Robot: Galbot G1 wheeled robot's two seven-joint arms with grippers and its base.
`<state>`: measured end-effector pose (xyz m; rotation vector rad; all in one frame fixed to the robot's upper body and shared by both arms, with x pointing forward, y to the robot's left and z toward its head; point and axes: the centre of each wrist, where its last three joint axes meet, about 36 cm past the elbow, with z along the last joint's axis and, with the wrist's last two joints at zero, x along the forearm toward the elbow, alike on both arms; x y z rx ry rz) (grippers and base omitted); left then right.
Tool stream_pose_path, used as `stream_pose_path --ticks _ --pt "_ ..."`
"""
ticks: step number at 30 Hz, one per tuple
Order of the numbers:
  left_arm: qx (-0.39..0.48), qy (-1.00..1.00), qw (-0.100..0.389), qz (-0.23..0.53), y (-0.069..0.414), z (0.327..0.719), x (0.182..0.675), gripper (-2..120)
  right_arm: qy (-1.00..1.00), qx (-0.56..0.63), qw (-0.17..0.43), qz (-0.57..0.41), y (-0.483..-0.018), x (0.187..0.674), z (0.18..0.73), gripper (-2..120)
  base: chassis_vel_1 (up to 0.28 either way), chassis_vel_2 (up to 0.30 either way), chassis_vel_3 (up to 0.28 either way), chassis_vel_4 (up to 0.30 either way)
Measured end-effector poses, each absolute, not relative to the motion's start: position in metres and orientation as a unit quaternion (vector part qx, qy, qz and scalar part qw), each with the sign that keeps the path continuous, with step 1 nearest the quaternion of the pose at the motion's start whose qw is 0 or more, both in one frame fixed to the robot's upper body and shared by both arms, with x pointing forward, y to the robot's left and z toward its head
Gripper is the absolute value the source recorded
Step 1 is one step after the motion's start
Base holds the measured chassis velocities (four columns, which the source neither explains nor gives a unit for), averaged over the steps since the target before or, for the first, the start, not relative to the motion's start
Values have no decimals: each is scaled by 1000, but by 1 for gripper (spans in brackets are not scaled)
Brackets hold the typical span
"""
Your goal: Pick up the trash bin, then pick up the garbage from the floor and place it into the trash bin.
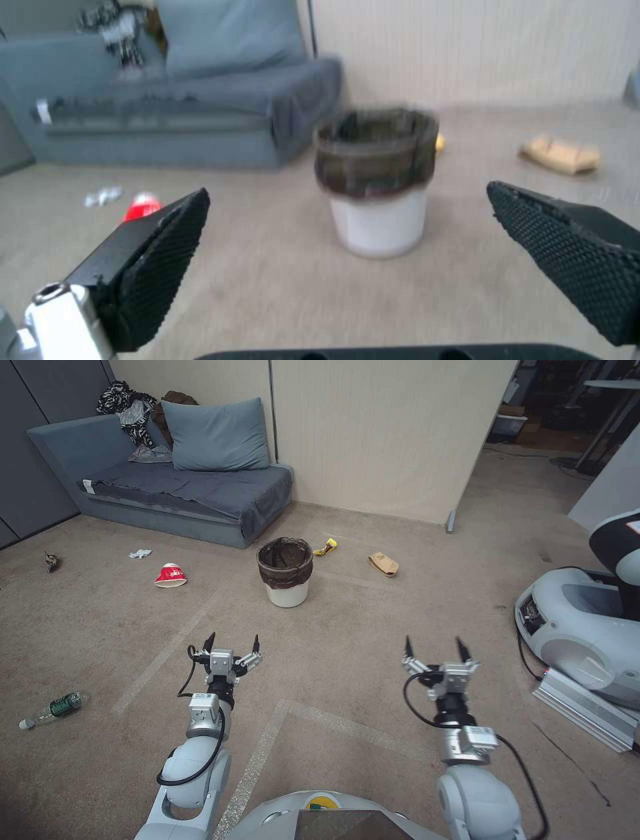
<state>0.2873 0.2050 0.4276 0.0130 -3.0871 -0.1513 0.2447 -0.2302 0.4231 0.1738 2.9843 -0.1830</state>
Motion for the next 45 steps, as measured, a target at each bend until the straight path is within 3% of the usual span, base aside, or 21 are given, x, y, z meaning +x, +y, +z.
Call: stream_pose_path --ticks 16,45 --pt "18 -998 37 -57 189 459 274 100 987 68 121 -77 -234 248 420 100 0 0 0 0" --pt "23 -997 48 -63 188 452 275 100 991 48 106 -62 -234 249 406 100 -5 6 7 -6"
